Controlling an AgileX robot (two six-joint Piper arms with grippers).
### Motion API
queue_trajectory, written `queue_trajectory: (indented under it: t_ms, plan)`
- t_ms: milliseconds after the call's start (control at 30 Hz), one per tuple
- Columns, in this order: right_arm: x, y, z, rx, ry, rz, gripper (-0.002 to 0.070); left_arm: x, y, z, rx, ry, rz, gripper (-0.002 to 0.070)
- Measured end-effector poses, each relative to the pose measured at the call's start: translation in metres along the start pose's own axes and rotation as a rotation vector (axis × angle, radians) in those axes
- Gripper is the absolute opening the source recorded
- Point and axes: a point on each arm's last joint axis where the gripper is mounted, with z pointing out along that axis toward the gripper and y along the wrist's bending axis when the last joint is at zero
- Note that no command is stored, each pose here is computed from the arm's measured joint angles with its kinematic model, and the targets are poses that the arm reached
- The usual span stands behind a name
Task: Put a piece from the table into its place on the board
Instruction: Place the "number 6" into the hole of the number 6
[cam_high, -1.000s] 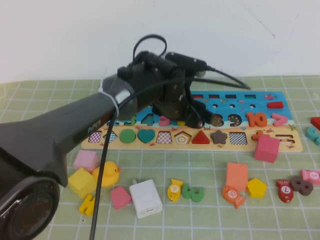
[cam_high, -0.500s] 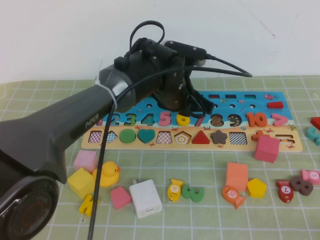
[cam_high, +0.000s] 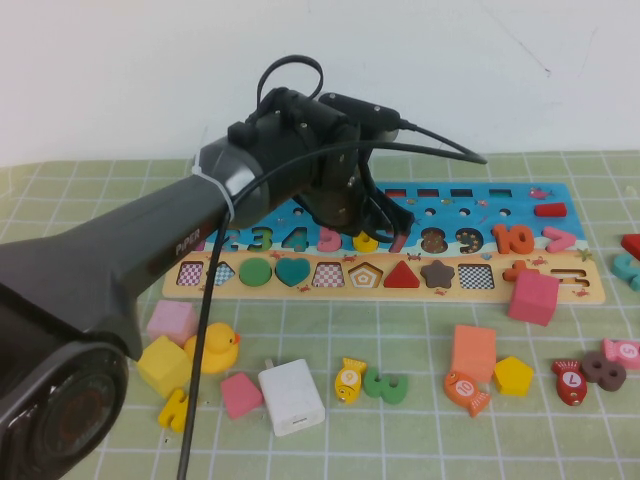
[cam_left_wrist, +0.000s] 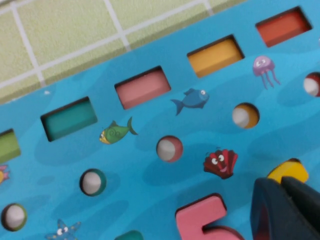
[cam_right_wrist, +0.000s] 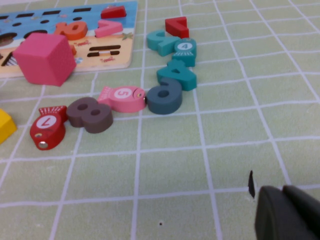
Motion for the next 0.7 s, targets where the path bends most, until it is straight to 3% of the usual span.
queue_trajectory:
  t_ms: [433, 700]
  plan:
    - [0.0, 0.0, 0.0, 0.0, 0.0, 0.0, -0.0003, -0.004, 0.0, -0.002, 0.005, -0.028, 0.039, -0.0001]
    - [0.0, 0.0, 0.0, 0.0, 0.0, 0.0, -0.0003, -0.023, 0.001, -0.074, 0.006, -0.064, 0.116, -0.0002]
